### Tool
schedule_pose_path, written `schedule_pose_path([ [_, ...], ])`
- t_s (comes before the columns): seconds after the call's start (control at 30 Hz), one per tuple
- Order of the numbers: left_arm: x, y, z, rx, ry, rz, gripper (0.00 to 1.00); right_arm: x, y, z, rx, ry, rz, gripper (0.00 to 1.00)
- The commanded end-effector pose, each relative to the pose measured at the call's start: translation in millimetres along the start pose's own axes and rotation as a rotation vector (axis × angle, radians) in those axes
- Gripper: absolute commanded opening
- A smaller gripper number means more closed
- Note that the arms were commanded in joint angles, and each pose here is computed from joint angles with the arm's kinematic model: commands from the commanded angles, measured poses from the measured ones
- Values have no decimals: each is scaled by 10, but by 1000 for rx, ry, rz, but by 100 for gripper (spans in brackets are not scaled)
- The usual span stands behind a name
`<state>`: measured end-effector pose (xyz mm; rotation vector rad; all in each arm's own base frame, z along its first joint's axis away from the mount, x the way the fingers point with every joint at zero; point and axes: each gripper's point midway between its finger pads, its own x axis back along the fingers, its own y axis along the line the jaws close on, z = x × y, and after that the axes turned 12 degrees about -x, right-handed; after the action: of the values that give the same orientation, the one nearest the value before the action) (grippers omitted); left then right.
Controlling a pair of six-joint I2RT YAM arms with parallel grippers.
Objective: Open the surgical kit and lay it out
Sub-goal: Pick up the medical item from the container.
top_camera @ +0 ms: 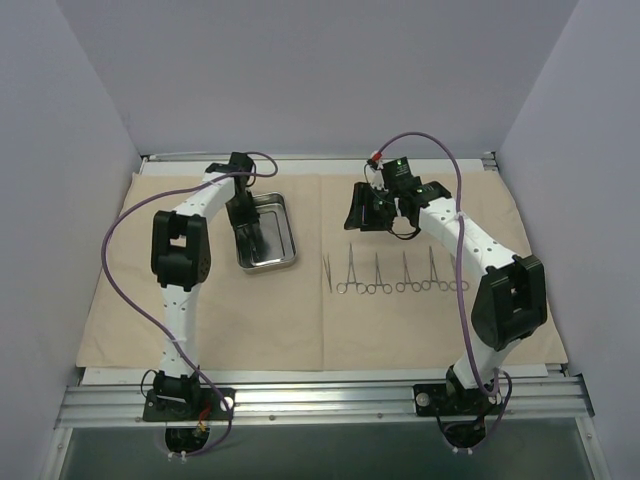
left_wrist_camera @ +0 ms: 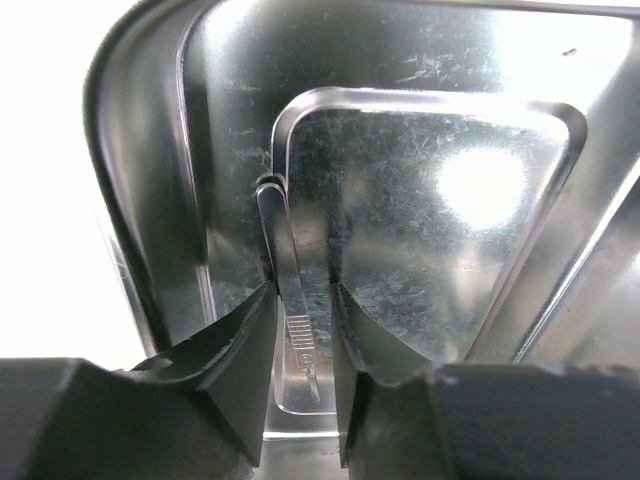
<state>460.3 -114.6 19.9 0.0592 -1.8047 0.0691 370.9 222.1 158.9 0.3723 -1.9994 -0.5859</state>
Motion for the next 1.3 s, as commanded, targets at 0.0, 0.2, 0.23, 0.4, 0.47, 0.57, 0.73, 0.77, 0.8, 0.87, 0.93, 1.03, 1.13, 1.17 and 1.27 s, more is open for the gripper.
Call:
schedule_pose_path([
  [0.0,-308,245,159,-4,58,-81,35,192,59,-40,8,-34,-28,47],
  [0.2,-298,267,140,-3,56,-67,27,206,56,-41,4,-35,-30,47],
  [0.23,-301,265,143,-5,57,-65,26,212,54,-47,3,-37,-30,47],
  [0.4,-309,257,143,-18,56,-56,16,216,41,-38,1,-35,-28,47],
  [0.47,-308,254,142,-27,57,-53,10,221,40,-35,3,-37,-29,47],
  [0.57,-303,258,148,-32,61,-54,4,229,40,-31,3,-37,-29,47],
  [0.73,-141,235,75,-29,19,-37,2,223,19,-12,2,-32,-26,47],
  [0.77,-111,225,66,-27,16,-31,2,217,27,-11,3,-31,-29,47],
  [0.8,-40,200,42,-26,4,-16,2,220,26,-14,3,-32,-30,47],
  [0.87,52,160,10,-27,-13,0,2,210,26,-15,3,-31,-31,47],
  [0.93,181,135,-32,-24,-34,21,2,197,29,-17,3,-30,-34,47],
  [1.03,333,92,-88,-20,-61,47,2,182,29,-7,4,-25,-38,47],
  [1.13,461,60,-132,-17,-82,63,2,163,32,6,1,-19,-41,47],
  [1.17,483,41,-130,-20,-84,68,2,155,18,14,-1,-15,-39,47],
  [1.27,537,41,-136,-17,-90,74,2,148,12,22,1,-12,-38,47],
])
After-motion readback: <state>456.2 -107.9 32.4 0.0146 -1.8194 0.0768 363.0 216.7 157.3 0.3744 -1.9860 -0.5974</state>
